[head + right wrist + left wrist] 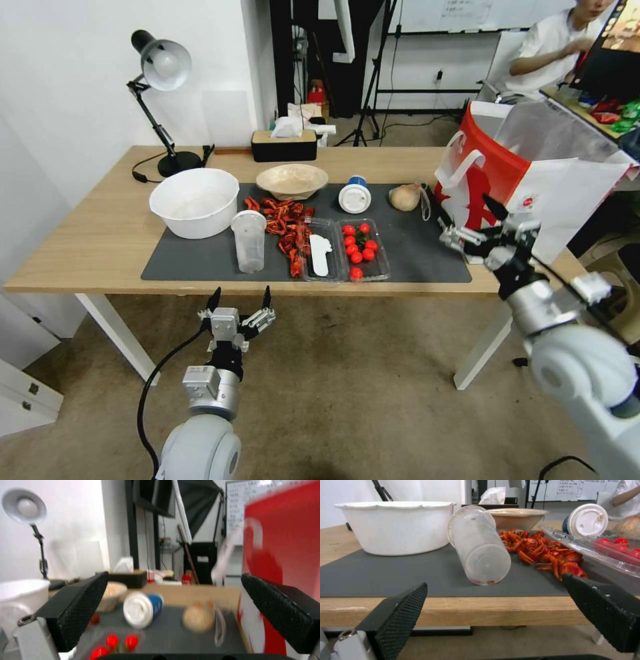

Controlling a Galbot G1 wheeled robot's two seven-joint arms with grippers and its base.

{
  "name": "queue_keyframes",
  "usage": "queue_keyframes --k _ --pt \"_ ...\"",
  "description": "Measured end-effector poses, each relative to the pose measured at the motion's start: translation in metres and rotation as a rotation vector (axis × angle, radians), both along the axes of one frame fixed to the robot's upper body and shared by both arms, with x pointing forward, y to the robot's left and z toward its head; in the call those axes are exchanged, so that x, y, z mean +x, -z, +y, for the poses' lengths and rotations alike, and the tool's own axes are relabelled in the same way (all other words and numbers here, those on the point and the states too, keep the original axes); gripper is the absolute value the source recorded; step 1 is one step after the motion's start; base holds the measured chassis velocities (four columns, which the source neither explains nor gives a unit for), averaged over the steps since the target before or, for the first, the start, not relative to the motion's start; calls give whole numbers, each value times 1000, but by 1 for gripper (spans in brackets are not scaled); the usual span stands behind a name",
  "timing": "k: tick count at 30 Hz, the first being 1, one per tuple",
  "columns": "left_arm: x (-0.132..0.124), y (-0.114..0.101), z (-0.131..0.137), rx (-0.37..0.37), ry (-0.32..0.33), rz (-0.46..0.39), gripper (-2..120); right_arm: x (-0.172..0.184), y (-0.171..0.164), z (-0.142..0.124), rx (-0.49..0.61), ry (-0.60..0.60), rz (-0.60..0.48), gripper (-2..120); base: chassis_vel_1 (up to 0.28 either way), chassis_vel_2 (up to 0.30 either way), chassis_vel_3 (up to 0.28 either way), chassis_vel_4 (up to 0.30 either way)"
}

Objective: Pick up the trash from the table and place it into the takeout bag.

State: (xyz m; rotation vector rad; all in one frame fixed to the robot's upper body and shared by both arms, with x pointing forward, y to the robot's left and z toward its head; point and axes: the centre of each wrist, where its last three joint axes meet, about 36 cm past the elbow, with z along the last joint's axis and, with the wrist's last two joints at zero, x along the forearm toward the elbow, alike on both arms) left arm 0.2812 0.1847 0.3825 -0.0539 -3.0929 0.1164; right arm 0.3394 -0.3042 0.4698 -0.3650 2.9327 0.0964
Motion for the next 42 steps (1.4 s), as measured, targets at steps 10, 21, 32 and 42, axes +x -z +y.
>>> queue_keyframes --k 10,21,32,42 --pt "2 4 -1 0 2 8 100 -40 86 23 51 49 21 100 0 0 0 0" --pt "0 10 -1 2 -6 29 100 -59 114 36 36 73 87 100 0 0 0 0" --pt "-1 9 -2 -4 -7 26 100 -71 119 44 61 95 110 100 0 0 0 0" --pt "-2 8 -1 -2 -2 23 100 -77 121 48 35 103 117 100 0 0 0 0"
